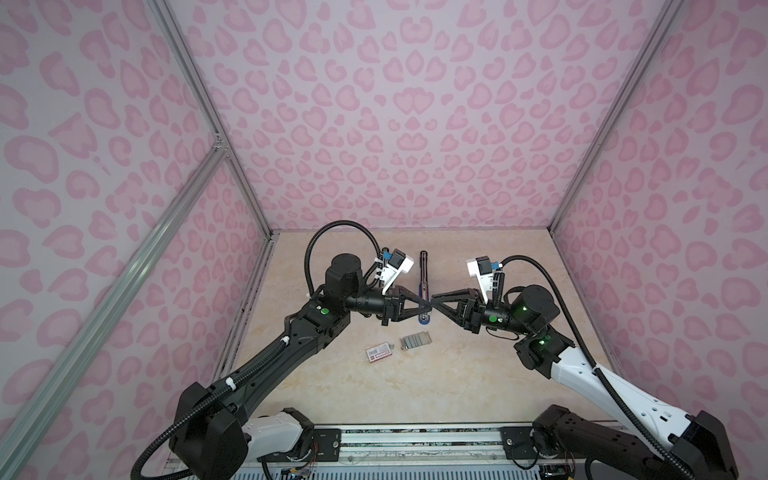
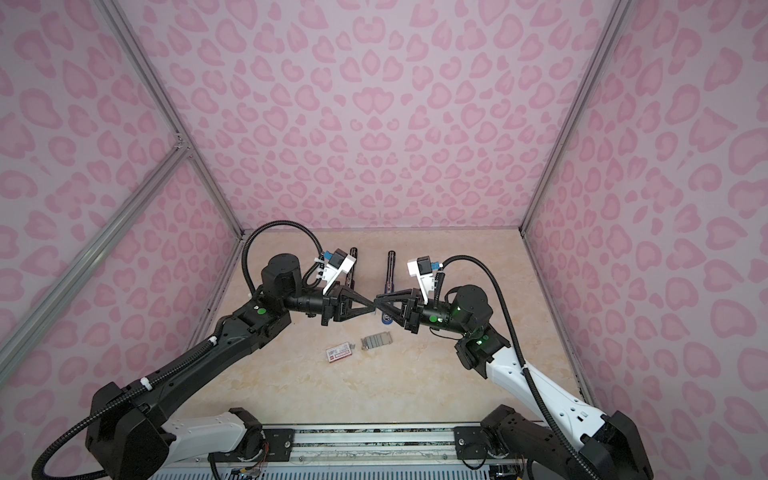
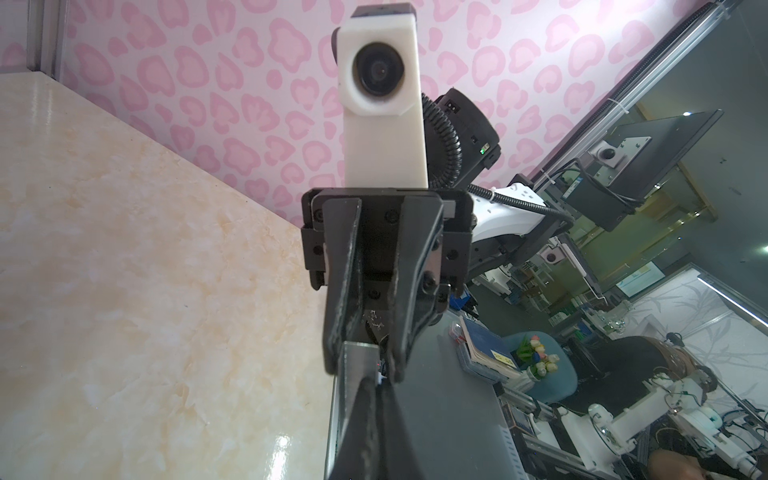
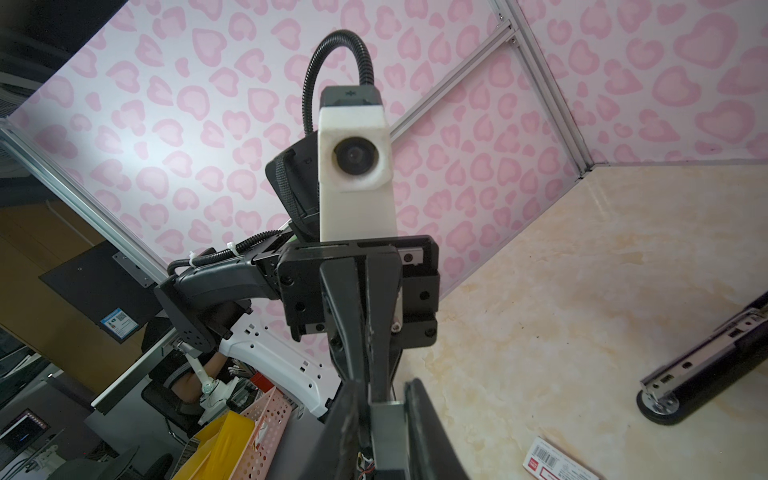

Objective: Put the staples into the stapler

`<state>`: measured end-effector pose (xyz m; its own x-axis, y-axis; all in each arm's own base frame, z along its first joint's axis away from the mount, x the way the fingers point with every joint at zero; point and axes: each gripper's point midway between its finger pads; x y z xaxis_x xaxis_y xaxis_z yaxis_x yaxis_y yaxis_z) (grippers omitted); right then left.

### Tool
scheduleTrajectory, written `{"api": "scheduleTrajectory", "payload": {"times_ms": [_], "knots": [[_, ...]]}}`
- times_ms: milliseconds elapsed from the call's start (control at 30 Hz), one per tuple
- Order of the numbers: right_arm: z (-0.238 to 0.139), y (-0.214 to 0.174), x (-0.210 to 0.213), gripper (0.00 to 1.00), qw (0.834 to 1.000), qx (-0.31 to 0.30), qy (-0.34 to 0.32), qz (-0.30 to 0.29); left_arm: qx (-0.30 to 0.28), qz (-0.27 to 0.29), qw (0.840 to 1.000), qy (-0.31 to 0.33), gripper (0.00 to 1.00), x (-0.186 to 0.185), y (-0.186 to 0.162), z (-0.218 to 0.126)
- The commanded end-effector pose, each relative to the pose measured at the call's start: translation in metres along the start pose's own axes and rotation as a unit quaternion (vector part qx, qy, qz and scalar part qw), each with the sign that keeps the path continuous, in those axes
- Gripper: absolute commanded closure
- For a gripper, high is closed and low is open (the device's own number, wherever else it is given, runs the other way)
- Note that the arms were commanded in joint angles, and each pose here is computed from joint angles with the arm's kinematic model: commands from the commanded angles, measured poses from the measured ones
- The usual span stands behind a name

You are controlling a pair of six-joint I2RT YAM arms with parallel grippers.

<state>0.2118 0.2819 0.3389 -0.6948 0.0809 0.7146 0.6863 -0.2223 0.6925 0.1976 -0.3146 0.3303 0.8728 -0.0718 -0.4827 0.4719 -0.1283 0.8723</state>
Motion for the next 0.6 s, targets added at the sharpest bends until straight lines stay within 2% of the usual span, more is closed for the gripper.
{"api": "scheduleTrajectory", "payload": {"times_ms": [0,200,400,467,500,567], "knots": [[0.001,0.000,0.005,0.83,1.000,0.000,0.014,-0.008,-0.006,0.018,1.000,-0.012,0.96,-0.007,0.007,0.000],[0.001,-0.001,0.008,0.86,1.000,0.002,0.019,-0.012,-0.005,0.015,1.000,-0.012,0.96,-0.006,0.006,0.000],[-0.001,0.001,0.005,0.86,1.000,-0.005,0.006,-0.020,-0.005,0.011,1.000,-0.006,0.68,-0.005,0.006,0.000],[-0.002,0.002,0.003,0.86,1.000,-0.008,-0.001,-0.021,-0.005,0.012,1.000,-0.005,0.65,-0.005,0.006,0.000],[-0.002,0.002,0.002,0.86,1.000,-0.009,-0.005,-0.021,-0.006,0.012,1.000,-0.003,0.60,-0.005,0.006,-0.001],[-0.004,0.003,-0.002,0.87,1.000,-0.012,-0.016,-0.021,-0.009,0.016,1.000,0.003,0.58,-0.004,0.007,-0.003]]}}
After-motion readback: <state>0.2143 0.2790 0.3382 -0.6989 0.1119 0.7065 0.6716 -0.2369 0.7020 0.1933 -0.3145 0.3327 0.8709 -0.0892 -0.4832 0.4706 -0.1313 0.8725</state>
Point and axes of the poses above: each gripper's point midway between its finger pads, its own z axis out along the fingers, its own x axis along the line the jaws close on, y = z × x, and after that the axes turned 7 degrees about z, right-handed
